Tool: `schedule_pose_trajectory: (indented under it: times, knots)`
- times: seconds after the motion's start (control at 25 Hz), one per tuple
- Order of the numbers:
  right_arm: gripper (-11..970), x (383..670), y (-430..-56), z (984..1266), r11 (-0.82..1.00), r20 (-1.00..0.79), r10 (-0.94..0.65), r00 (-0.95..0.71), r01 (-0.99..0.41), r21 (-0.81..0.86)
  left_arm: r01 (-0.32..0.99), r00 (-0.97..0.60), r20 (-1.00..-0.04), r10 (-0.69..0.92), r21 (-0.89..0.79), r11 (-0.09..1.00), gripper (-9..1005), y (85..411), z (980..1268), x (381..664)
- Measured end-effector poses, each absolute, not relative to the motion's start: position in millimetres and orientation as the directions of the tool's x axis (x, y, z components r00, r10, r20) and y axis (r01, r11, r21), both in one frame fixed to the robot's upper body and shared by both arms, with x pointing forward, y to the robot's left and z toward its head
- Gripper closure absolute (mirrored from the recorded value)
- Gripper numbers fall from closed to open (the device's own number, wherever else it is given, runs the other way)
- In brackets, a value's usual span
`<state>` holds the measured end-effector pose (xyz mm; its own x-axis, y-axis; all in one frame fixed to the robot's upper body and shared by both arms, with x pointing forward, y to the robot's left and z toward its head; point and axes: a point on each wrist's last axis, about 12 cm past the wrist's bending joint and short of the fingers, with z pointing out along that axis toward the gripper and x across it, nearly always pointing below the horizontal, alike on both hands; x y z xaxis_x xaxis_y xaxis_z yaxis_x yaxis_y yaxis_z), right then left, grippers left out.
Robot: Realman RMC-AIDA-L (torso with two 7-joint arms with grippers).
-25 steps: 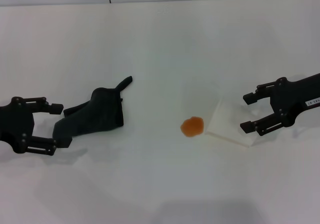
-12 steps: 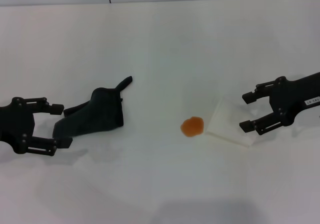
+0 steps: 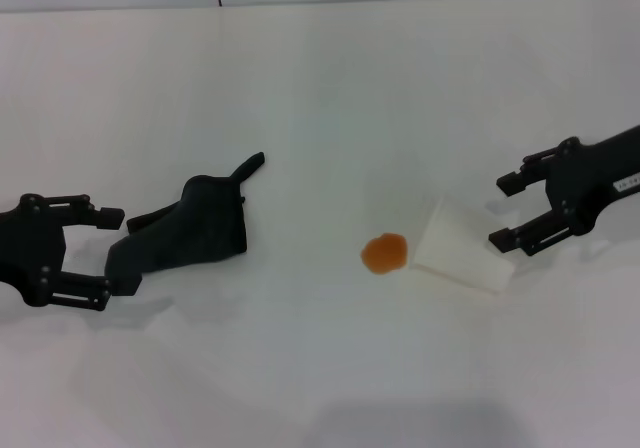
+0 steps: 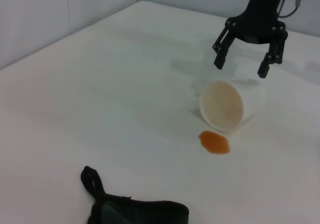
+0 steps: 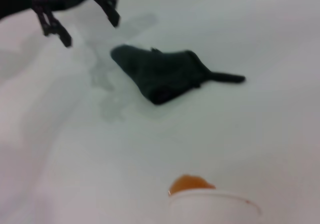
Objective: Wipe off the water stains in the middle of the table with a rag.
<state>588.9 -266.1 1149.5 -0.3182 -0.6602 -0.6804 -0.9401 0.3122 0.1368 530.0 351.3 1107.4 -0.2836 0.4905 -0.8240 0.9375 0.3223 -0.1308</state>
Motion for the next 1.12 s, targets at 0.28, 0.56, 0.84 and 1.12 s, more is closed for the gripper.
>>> schedule_pose_trajectory:
  times: [0.28, 0.56, 0.84, 1.12]
  knots:
    - [117, 598, -251, 1160, 0.346, -0.546, -0.750, -0.373, -0.925, 0.156, 0.937, -0.287, -0.825, 0.487, -0.134, 0.324, 125, 350, 1109, 532]
    - [117, 605, -223, 1179, 0.401, -0.398, -0.802, -0.446, -0.895, 0.193, 0.937, -0.286, -0.826, 0.486, -0.136, 0.321, 126, 347, 1111, 535]
    - [117, 609, -196, 1183, 0.438, -0.290, -0.834, -0.469, -0.883, 0.168, 0.939, -0.281, -0.828, 0.485, -0.133, 0.318, 126, 345, 1111, 536]
    - [117, 611, -186, 1185, 0.488, -0.251, -0.823, -0.510, -0.860, 0.148, 0.940, -0.275, -0.831, 0.483, -0.128, 0.315, 127, 342, 1111, 538]
